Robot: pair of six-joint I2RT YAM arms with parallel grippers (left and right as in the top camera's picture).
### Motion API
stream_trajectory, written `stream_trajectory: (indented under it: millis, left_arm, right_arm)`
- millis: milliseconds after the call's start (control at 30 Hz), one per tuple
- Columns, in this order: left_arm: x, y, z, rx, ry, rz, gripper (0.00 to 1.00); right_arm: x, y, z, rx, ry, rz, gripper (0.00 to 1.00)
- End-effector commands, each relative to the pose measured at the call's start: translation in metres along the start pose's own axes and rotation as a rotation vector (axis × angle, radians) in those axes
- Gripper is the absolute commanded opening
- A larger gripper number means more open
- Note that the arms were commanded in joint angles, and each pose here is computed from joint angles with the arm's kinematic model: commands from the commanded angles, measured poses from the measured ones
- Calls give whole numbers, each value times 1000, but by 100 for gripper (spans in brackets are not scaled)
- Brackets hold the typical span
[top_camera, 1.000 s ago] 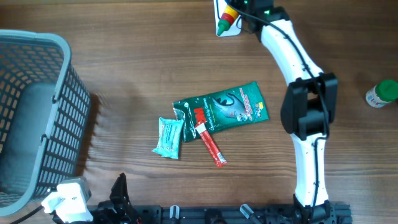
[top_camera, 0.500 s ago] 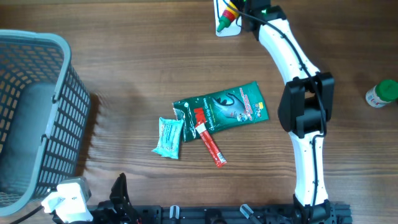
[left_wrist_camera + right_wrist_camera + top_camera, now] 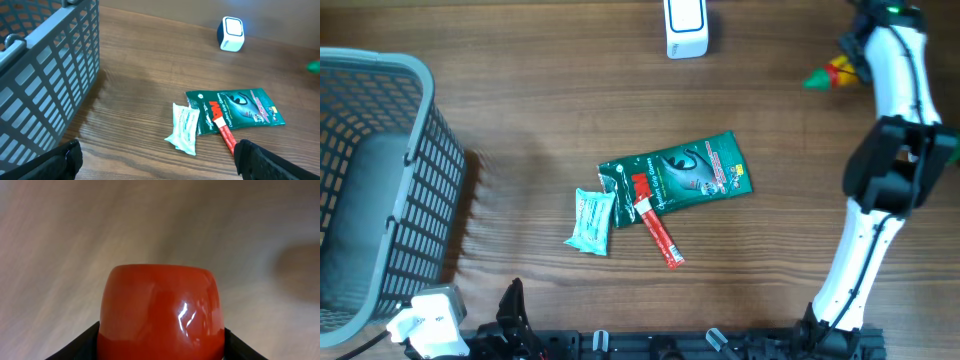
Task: Scan the item barcode
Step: 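Move the bottle right and set it down near the green jar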
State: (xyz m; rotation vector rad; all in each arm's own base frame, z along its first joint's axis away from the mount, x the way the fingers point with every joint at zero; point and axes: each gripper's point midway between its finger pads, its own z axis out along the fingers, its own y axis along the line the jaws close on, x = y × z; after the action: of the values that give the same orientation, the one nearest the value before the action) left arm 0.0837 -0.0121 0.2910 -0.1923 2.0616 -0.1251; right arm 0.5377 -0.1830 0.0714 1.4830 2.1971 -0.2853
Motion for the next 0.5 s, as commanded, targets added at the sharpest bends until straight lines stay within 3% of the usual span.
stream_trajectory:
  millis: [0,133,200,467]
  left_arm:
    - [0,-1,0,3,-2,-1,100]
    - [0,-1,0,3,-2,-1,100]
    - [0,-1,0,3,-2,-1,100]
    - [0,-1,0,3,-2,-1,100]
  right_arm:
    - [-30,-37,-2,108,-62,130,44]
    - [-37,-82,9,216,-22,213,47]
    - [-40,-98,10,252,-5,220,62]
    - [-36,-116,8,312,25,192,65]
